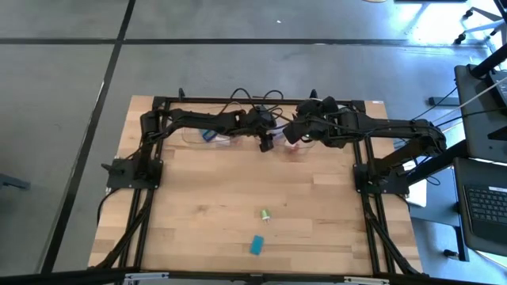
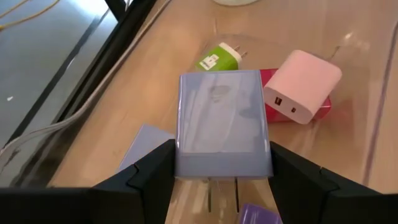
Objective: Pick & Place Office items
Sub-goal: Put the purple charger adapter into the right transparent bin, then put the green charger adapter into the right transparent bin
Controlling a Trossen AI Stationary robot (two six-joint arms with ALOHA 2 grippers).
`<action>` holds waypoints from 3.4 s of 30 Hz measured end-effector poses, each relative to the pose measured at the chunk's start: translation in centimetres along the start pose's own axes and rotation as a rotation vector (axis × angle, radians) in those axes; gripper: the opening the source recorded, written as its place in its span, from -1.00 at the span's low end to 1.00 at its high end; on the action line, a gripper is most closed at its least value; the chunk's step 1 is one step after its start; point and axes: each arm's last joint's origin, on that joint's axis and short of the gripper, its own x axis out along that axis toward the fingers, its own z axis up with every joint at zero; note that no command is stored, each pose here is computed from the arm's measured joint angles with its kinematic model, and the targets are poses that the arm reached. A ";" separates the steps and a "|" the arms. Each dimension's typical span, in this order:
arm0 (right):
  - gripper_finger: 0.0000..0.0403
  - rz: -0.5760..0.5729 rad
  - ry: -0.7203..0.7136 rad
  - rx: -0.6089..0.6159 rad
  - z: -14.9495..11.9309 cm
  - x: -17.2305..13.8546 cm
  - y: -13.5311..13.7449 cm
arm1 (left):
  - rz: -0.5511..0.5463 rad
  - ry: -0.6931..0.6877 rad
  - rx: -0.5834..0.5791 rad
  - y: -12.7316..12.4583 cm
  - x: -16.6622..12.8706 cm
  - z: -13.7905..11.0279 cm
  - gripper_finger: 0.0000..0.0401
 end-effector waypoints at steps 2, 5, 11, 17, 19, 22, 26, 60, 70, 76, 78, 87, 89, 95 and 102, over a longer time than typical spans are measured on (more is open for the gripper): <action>0.08 0.000 0.000 0.000 0.0 0.0 0.0 | -0.001 0.007 0.002 0.0 0.0 -0.1 0.08; 0.08 0.000 0.000 0.000 0.0 0.0 0.0 | -0.002 0.011 0.015 0.0 0.1 -0.3 0.10; 0.08 0.000 0.000 0.001 0.0 0.0 0.0 | -0.004 0.007 0.035 -0.4 0.1 -0.2 0.23; 0.08 0.003 0.002 0.023 0.0 0.0 0.0 | -0.009 -0.037 0.052 -1.0 -0.3 0.4 0.34; 0.08 0.009 0.006 0.028 0.0 0.0 0.0 | -0.007 -0.062 0.090 -1.1 -1.0 1.2 0.34; 0.08 0.038 0.026 0.028 -0.1 0.0 0.1 | 0.052 -0.110 0.149 -1.2 -3.3 2.8 0.33; 0.08 0.070 0.047 0.047 -0.2 0.0 0.2 | 0.106 -0.085 0.180 -1.4 -7.0 3.8 0.27; 0.08 0.377 0.636 0.556 -12.7 -1.0 18.8 | 0.015 0.299 -0.146 -2.4 -28.2 -0.9 -0.23; 0.08 0.317 0.709 0.618 -16.4 -1.5 21.3 | -0.054 0.295 -0.208 -4.7 -29.0 -1.2 -0.24; 0.08 0.312 0.687 0.622 -18.2 -1.4 22.6 | -0.082 0.294 -0.231 -6.0 -29.6 -1.4 -0.25; 0.08 0.319 0.685 0.621 -18.7 -1.3 23.0 | -0.095 0.293 -0.224 -6.5 -29.8 -1.5 -0.25; 0.08 0.309 0.672 0.552 -20.3 -0.3 23.9 | -0.105 0.269 -0.179 -7.9 -30.6 -1.9 -0.27; 0.07 0.313 0.664 0.534 -20.4 -0.3 24.0 | -0.104 0.264 -0.170 -8.1 -30.7 -1.9 -0.27; -0.18 0.316 0.647 0.487 -20.5 -0.2 23.9 | -0.078 0.245 -0.158 -8.2 -30.8 -1.9 -0.27; -0.35 0.337 0.662 0.470 -20.3 -0.3 23.9 | -0.051 0.229 -0.146 -8.1 -30.8 -1.9 -0.29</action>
